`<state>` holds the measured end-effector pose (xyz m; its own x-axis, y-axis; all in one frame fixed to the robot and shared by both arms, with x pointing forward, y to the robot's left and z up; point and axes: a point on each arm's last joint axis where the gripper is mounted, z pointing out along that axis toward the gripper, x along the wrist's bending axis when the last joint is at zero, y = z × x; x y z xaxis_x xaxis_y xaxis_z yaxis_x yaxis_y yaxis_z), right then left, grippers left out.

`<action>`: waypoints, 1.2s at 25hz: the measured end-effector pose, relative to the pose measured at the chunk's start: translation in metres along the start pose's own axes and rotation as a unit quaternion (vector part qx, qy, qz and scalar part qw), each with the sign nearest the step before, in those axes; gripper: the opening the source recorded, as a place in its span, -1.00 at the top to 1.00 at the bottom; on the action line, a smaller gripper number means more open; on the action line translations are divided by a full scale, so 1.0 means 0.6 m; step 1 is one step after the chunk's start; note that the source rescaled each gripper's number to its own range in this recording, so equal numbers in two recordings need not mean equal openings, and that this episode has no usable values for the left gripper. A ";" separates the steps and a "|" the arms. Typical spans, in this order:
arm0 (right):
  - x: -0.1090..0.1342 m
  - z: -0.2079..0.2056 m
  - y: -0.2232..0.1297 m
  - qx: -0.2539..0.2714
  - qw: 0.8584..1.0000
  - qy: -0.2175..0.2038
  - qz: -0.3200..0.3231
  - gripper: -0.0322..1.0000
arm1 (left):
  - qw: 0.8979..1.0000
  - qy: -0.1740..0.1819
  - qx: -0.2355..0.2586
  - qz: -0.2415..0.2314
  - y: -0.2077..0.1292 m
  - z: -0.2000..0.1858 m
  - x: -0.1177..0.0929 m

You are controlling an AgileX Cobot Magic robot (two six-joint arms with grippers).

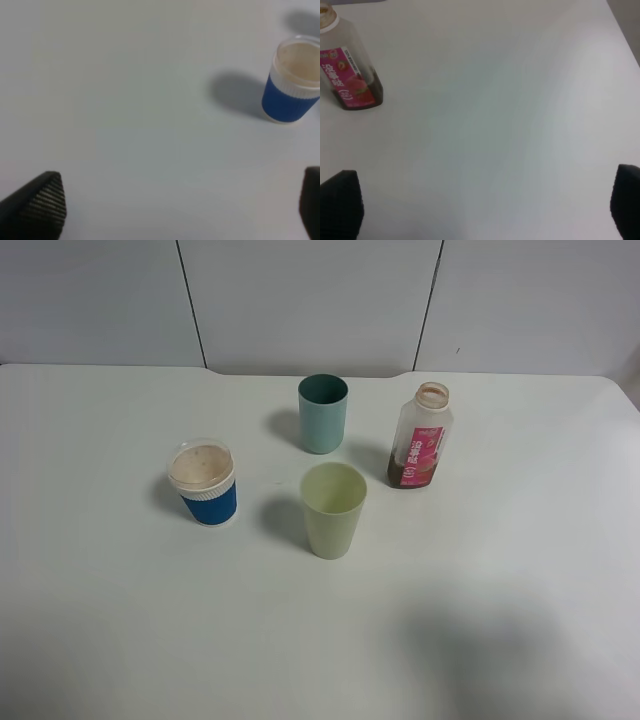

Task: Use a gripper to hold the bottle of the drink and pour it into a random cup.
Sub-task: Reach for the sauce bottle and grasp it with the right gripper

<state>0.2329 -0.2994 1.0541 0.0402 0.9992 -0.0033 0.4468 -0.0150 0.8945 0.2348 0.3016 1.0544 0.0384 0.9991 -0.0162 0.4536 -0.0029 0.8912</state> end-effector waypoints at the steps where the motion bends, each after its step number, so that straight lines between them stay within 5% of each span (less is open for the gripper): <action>1: 0.000 0.000 0.000 0.000 1.000 0.000 0.000 -1.00 | 1.000 0.000 0.000 0.000 0.000 0.000 0.000; 30: 0.000 0.000 0.000 0.000 1.000 0.000 0.000 -1.00 | 1.000 0.000 0.000 0.000 0.000 0.000 0.000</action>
<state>0.2329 -0.2994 1.0541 0.0402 0.9992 -0.0033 0.4468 -0.0150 0.8945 0.2348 0.3016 1.0544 0.0384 0.9991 -0.0162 0.4536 -0.0029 0.8912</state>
